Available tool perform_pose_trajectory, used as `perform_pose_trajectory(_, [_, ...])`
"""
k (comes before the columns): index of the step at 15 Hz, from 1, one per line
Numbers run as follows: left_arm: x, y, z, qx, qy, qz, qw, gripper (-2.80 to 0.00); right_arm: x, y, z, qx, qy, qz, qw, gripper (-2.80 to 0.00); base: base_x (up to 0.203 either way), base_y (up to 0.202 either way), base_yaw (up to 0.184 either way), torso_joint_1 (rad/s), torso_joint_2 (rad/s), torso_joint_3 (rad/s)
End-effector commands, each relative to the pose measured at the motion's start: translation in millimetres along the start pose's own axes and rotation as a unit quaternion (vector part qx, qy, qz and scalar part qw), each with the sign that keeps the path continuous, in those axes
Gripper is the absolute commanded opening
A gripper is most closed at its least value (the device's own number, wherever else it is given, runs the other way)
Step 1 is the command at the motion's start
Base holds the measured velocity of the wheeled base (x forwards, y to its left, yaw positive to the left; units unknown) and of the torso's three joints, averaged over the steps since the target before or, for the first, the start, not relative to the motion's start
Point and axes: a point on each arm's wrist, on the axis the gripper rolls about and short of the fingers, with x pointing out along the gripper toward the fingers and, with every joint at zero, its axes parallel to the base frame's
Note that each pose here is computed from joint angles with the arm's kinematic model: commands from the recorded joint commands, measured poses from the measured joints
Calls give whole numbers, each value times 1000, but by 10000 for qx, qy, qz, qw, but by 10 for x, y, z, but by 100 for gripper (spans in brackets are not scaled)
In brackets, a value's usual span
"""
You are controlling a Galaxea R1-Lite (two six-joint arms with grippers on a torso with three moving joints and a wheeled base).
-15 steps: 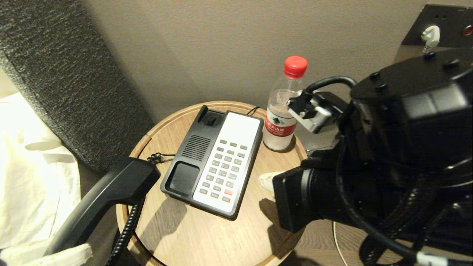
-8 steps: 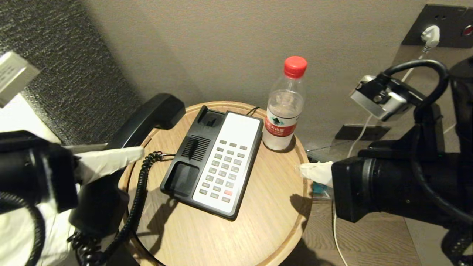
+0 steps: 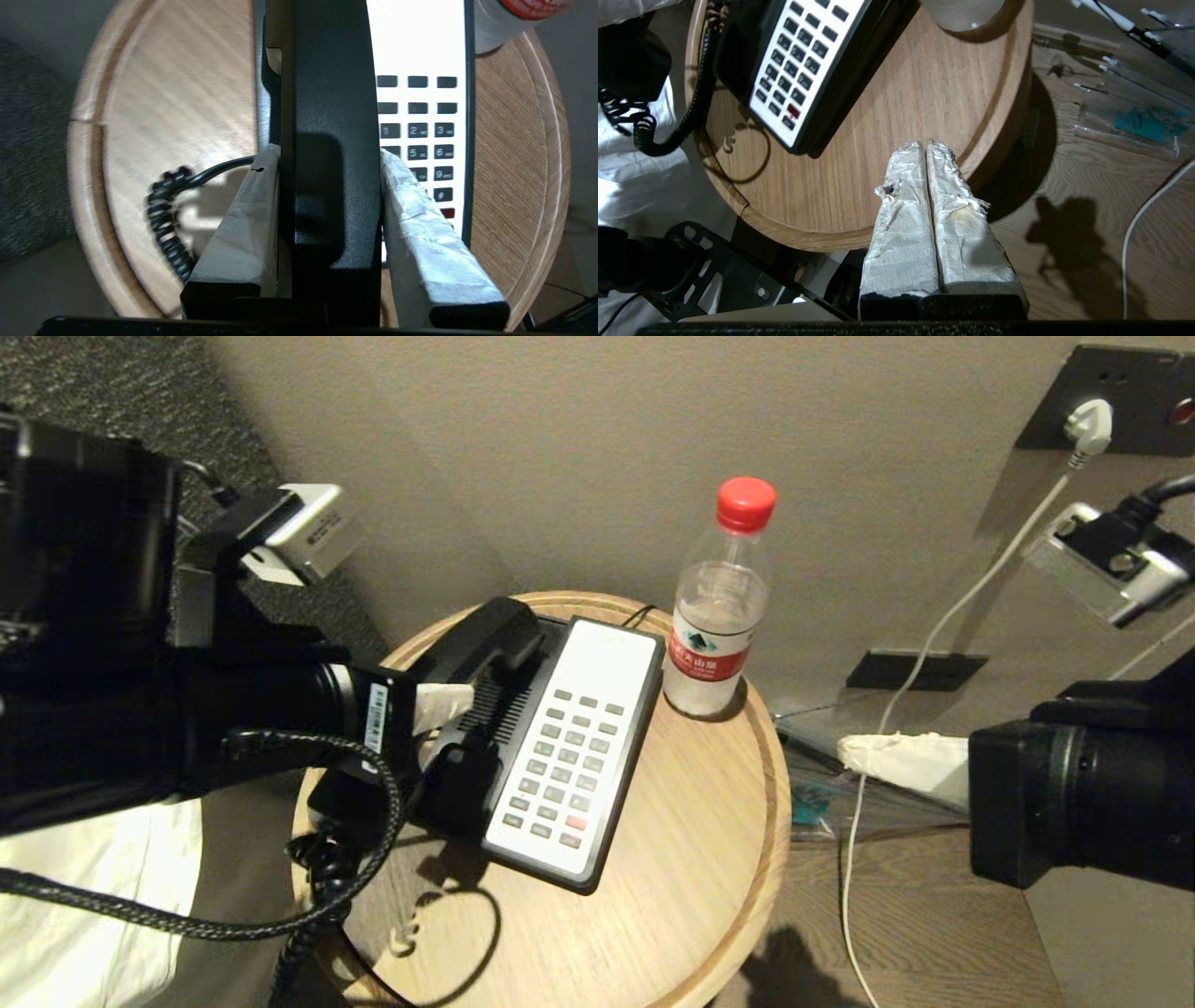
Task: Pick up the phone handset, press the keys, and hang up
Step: Put the handset back
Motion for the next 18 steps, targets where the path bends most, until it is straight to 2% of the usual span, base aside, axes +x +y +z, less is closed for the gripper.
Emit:
perform_pose_trajectory(1, [174,-55,53,23,92,-11,10000,-280,-82,-45,-3,56,-85,-5,9999,-280,0,0,0,0,0,0])
perform_pose_trajectory(6, [340,-87,136,14,105,77,9999,-280,-145,-181,-111,95,-12,-171,9998,-280,0,0,0,0,0,0])
perform_pose_trajectory(14, [501,-102,140,-11,99,161,9998,-280,-158,-204,-144,95,11,-188,9998,-280,0,0,0,0,0,0])
perform_pose_trajectory(18, [561,-102,84,-6,225,184,9996,-280,-152,-210,-157,92,28,-201,9998,-280,0,0,0,0,0,0])
